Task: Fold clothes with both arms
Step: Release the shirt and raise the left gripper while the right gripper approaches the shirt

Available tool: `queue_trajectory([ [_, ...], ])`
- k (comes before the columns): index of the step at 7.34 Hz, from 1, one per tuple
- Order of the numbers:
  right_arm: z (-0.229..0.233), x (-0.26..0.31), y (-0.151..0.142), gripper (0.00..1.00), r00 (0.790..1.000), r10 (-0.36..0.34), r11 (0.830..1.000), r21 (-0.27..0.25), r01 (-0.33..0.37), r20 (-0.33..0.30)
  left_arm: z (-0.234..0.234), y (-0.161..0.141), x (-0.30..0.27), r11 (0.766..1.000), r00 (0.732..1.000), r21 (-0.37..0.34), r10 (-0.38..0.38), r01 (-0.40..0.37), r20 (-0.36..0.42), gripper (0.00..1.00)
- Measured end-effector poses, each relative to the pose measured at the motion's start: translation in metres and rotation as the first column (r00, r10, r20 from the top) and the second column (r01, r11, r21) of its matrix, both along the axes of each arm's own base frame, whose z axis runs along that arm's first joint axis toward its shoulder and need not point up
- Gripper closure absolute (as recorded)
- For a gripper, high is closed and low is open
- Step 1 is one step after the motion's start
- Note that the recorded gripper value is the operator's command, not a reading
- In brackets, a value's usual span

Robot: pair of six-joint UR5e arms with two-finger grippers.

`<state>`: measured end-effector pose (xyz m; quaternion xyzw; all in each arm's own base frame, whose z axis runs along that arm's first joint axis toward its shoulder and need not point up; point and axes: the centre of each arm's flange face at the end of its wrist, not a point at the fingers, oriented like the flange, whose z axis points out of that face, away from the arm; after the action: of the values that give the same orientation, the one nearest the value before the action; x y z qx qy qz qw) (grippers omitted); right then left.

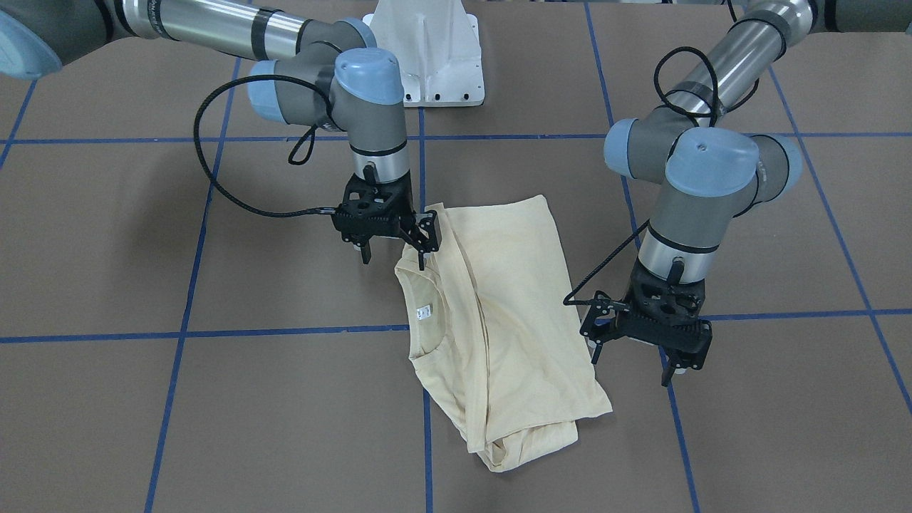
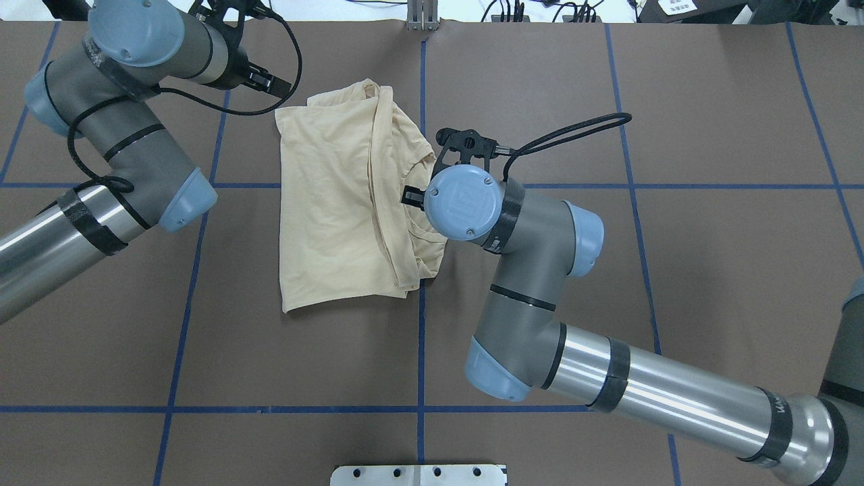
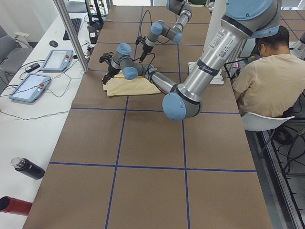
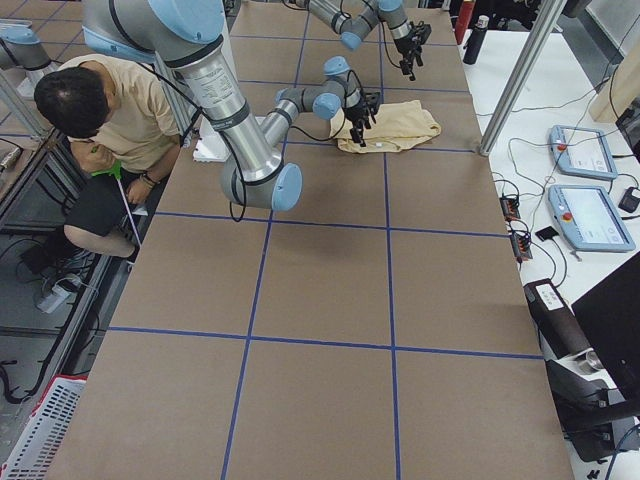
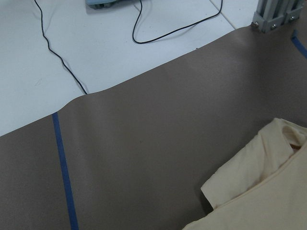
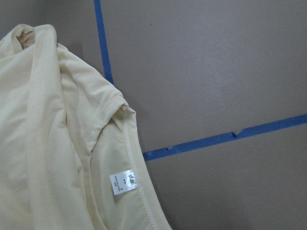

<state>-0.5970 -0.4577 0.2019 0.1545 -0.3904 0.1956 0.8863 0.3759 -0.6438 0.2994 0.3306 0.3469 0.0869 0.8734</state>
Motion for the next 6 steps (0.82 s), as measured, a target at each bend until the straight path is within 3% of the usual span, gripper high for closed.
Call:
queue_trajectory([
  [4,0.021,-0.031,0.02,0.46,0.998,-0.014,1.0,0.002,0.014,-0.059,0.005,0.005,0.002,0.999,1.0,-0.032,-0.018,0.018,-0.021,0.0],
  [6,0.028,-0.035,0.027,0.78,0.997,-0.02,1.0,0.007,0.02,-0.074,0.01,0.007,0.002,0.999,1.0,-0.036,-0.018,0.017,-0.018,0.0],
])
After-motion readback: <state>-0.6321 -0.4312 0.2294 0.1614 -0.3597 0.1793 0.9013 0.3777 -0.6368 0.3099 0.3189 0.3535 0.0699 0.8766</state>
